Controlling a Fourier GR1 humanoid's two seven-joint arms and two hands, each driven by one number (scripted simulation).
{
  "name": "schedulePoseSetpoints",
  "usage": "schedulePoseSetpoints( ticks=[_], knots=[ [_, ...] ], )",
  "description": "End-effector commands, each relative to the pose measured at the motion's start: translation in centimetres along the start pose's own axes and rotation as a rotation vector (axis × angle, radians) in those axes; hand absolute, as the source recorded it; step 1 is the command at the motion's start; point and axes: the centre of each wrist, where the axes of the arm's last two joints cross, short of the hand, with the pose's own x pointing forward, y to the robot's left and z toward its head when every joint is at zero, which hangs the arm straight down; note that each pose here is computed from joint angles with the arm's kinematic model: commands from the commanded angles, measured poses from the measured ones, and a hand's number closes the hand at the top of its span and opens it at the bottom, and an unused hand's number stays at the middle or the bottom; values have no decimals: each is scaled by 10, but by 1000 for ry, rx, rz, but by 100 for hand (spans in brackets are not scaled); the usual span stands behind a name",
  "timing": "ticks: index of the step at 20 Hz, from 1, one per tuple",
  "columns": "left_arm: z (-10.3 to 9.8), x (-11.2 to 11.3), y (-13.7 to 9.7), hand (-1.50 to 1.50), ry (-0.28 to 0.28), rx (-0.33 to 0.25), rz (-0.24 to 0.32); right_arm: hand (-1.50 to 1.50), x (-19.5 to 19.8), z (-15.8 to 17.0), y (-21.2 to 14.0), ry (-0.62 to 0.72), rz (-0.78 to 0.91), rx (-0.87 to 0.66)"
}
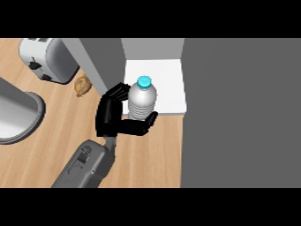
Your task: Pick up the bottled water, place it into the cabinet and close the cabinet
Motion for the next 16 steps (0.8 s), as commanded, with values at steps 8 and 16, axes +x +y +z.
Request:
schedulePoseSetpoints(
  ticks=[8,16],
  knots=[
    [-67,10,-24,150,91,98,-175,-150,29,0,26,-65,-59,46],
    [-80,-6,-25,150,94,118,-183,-150,25,-2,5,-57,-80,34]
  ],
)
